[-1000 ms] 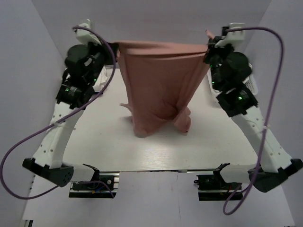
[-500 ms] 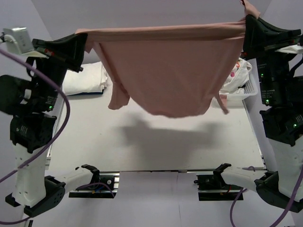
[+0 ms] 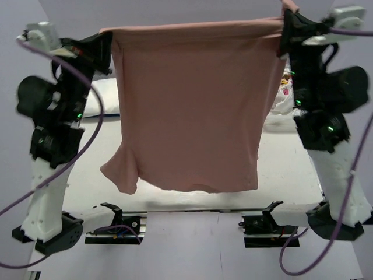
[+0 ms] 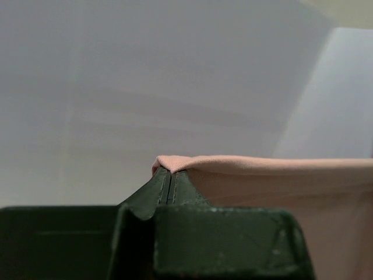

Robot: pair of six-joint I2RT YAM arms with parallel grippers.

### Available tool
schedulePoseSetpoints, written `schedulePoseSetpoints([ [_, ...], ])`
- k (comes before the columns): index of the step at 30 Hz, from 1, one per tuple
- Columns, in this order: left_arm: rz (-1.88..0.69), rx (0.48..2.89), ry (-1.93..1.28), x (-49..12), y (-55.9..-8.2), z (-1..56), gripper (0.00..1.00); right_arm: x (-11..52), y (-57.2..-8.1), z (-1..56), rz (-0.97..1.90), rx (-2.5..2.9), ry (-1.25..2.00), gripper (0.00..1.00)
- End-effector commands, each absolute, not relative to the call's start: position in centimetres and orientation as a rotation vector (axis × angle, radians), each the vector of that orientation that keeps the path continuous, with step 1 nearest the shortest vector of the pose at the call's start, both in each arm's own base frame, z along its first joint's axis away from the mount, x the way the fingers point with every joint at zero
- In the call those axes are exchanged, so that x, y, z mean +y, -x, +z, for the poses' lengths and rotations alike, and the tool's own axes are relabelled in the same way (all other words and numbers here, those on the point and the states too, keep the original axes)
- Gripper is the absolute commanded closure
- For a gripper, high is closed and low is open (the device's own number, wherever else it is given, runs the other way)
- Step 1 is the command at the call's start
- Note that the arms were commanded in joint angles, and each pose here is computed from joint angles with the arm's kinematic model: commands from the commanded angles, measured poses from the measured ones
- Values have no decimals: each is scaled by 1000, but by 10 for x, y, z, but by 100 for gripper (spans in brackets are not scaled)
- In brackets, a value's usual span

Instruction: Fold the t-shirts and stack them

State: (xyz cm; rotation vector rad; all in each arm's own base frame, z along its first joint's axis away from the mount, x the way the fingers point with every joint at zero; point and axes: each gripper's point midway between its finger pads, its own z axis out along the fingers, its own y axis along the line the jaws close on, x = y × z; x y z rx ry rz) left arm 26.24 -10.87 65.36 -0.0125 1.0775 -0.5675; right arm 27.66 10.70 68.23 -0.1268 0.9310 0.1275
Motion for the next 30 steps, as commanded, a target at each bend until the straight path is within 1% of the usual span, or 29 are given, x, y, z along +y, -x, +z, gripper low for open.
schedulePoseSetpoints([
  [1, -339, 1133, 194, -82, -330, 626, 100, 103, -332, 665, -58, 961, 26, 100],
  [2, -310, 1144, 211, -82, -341, 624, 100, 103, -344, 658, -96, 982, 13, 100],
  [3, -249, 1206, 232, -87, -376, 602, 100, 104, -353, 656, -113, 988, -1, 100],
  [4, -212, 1228, 249, -88, -392, 593, 100, 123, -389, 641, -148, 1027, 26, 100],
  [6, -147, 1251, 271, -86, -418, 586, 100, 121, -416, 637, -202, 1032, -52, 100],
  [7, -127, 1266, 285, -88, -431, 579, 100, 114, -421, 644, -218, 1018, -90, 100],
  [8, -113, 1285, 275, -97, -455, 571, 100, 118, -445, 631, -244, 1034, -108, 100],
  [9, -87, 1295, 293, -93, -467, 566, 100, 126, -473, 610, -272, 1067, -104, 100],
  [10, -92, 1238, 308, -87, -466, 590, 100, 123, -477, 629, -254, 1009, -151, 100],
  [11, -92, 1239, 308, -89, -472, 592, 100, 128, -490, 620, -257, 1008, -150, 100],
  [12, -77, 1263, 301, -92, -492, 581, 100, 121, -492, 623, -259, 983, -158, 100],
  [13, -94, 1219, 312, -88, -482, 603, 100, 123, -492, 627, -208, 956, -185, 100],
  [15, -96, 1185, 326, -81, -478, 612, 100, 118, -485, 642, -135, 913, -170, 100],
  [17, -119, 1120, 323, -74, -453, 629, 100, 118, -476, 653, -63, 883, -153, 100],
  [18, -130, 1104, 318, -72, -443, 633, 100, 118, -474, 650, -52, 907, -131, 100],
  [19, -108, 1144, 304, -72, -444, 616, 100, 115, -464, 655, -39, 903, -130, 100],
  [20, -124, 1114, 302, -64, -416, 629, 100, 123, -474, 626, -24, 966, -91, 100],
  [21, -126, 1128, 289, -63, -409, 623, 100, 117, -462, 629, -20, 958, -89, 100],
  [22, -95, 1222, 268, -67, -419, 581, 100, 115, -464, 619, -27, 975, -86, 100],
  [23, -85, 1216, 285, -56, -398, 580, 100, 116, -465, 608, -25, 995, -80, 100],
  [24, -61, 1250, 292, -52, -395, 562, 100, 114, -467, 570, -47, 1073, -55, 100],
  [25, -32, 1345, 299, -53, -403, 513, 100, 111, -467, 555, -52, 1103, -63, 100],
  [26, -48, 1417, 340, -52, -400, 482, 100, 110, -467, 539, -50, 1130, -63, 100],
  [27, -46, 1497, 353, -51, -390, 439, 100, 110, -473, 474, -81, 1247, -23, 100],
  [28, -83, 1552, 341, -57, -387, 413, 100, 103, -466, 463, -83, 1263, -36, 100],
  [29, -191, 1622, 318, -77, -380, 386, 100, 102, -461, 426, -80, 1332, -29, 100],
  [30, -225, 1742, 300, -88, -373, 330, 100, 101, -459, 381, -78, 1419, -22, 100],
])
